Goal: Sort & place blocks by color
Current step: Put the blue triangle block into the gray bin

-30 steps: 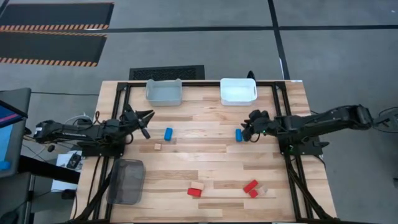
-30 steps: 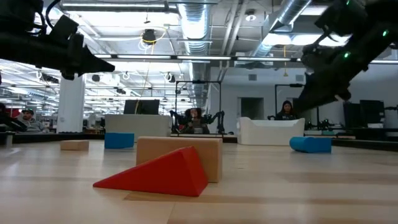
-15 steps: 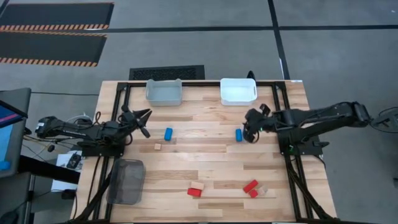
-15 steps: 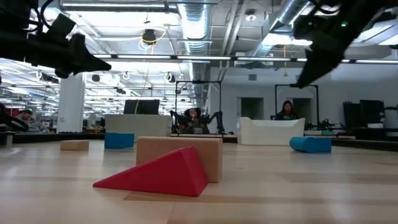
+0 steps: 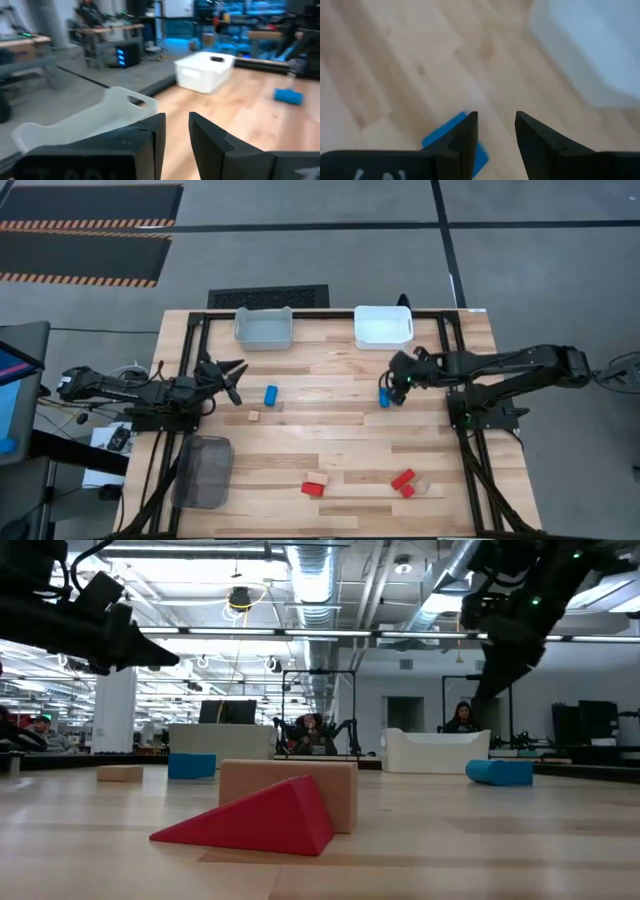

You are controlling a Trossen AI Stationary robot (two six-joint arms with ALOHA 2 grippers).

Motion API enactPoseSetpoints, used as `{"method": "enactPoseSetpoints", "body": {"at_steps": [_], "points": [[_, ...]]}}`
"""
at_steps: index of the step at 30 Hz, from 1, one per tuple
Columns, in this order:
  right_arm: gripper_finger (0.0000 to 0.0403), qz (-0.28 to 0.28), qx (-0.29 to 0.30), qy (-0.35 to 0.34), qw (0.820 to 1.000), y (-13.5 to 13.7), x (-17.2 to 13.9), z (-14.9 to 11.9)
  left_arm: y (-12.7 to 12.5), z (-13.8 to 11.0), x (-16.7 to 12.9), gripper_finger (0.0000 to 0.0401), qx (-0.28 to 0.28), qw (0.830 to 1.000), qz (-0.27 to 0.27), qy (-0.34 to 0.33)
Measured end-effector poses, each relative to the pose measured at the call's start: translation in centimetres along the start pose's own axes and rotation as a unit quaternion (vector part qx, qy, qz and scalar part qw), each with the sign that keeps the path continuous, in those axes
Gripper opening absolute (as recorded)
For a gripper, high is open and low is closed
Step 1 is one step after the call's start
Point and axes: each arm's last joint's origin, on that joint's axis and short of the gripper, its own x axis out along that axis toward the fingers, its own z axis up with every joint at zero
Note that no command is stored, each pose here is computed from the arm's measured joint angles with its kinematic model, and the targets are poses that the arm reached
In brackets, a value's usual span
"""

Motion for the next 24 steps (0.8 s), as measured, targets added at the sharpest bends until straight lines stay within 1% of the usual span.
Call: {"method": "enactPoseSetpoints", "body": {"at_steps": [4,6,9,13,18,24], "points": [[0.0154,0.000,-0.032,0.078,0.996,1.4,0.9,-1.6,-0.6,-0.1,-0.2,0.0079,-0.025,0.998,-0.062,0.009],[0.0152,-0.009,-0.051,0.113,0.992,1.9,1.4,-2.3,-0.9,-0.2,-0.4,0.0079,-0.033,0.995,-0.091,0.012],[0.0149,-0.025,-0.077,0.148,0.986,2.4,2.1,-3.0,-1.3,-0.2,-0.8,0.0079,-0.038,0.993,-0.115,0.011],[0.0148,-0.031,-0.105,0.167,0.980,2.9,3.2,-3.2,-1.6,-0.1,-1.1,0.0079,-0.040,0.992,-0.118,0.007],[0.0148,-0.026,-0.127,0.193,0.973,3.3,3.9,-3.6,-1.8,-0.2,-1.4,0.0079,-0.050,0.992,-0.118,0.007],[0.0150,-0.012,-0.149,0.181,0.972,3.5,4.1,-3.4,-1.8,-0.2,-1.5,0.0079,-0.048,0.994,-0.102,0.006]]}}
